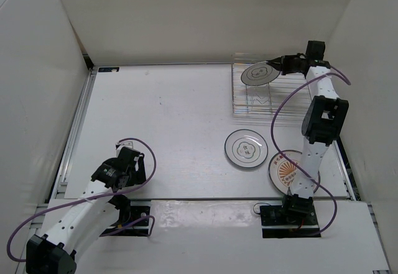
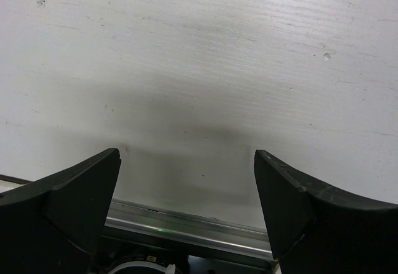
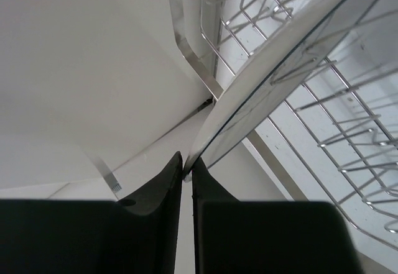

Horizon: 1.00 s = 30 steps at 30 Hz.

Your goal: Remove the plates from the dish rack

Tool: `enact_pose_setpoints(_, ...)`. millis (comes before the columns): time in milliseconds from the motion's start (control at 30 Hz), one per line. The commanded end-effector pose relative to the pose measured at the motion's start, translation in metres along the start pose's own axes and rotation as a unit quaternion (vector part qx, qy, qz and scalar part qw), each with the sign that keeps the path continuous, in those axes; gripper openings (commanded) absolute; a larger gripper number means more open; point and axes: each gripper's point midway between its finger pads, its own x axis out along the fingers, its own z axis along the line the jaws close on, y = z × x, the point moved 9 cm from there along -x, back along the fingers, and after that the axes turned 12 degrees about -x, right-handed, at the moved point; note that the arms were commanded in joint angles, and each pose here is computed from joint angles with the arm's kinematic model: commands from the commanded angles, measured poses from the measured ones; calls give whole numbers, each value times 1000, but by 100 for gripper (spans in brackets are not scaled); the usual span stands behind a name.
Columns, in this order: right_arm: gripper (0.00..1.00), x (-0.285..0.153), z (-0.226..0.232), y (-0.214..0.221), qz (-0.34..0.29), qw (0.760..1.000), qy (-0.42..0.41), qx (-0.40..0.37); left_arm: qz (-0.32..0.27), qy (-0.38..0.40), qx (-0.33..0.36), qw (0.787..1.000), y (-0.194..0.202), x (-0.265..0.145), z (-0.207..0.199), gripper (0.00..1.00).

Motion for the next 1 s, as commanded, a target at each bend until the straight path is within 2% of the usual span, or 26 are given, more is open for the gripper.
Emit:
enact_pose_setpoints(0, 0, -11, -8, 18, 22, 999, 26, -31, -5, -4, -5, 1000, 0, 1, 1, 100)
enact_pose_setpoints(300, 0, -16, -23, 28, 43, 997, 55, -40, -5, -2, -5, 1000, 0, 1, 1, 100)
enact_pose_setpoints(600, 0, -5, -35, 20, 30, 996, 66, -52, -4, -2, -5, 1000, 1, 1, 1, 100)
enact_pose_setpoints(800, 6, 1, -35, 15, 9, 996, 61, -58, -7, -2, -4, 1000, 0, 1, 1, 100)
enact_pose_setpoints(933, 6, 5, -39, 12, 14, 996, 62, -55, -5, -2, -4, 1000, 1, 1, 1, 100)
enact_pose_setpoints(967, 2, 5, -39, 12, 14, 996, 62, -56, -7, -1, -6, 1000, 0, 1, 1, 100)
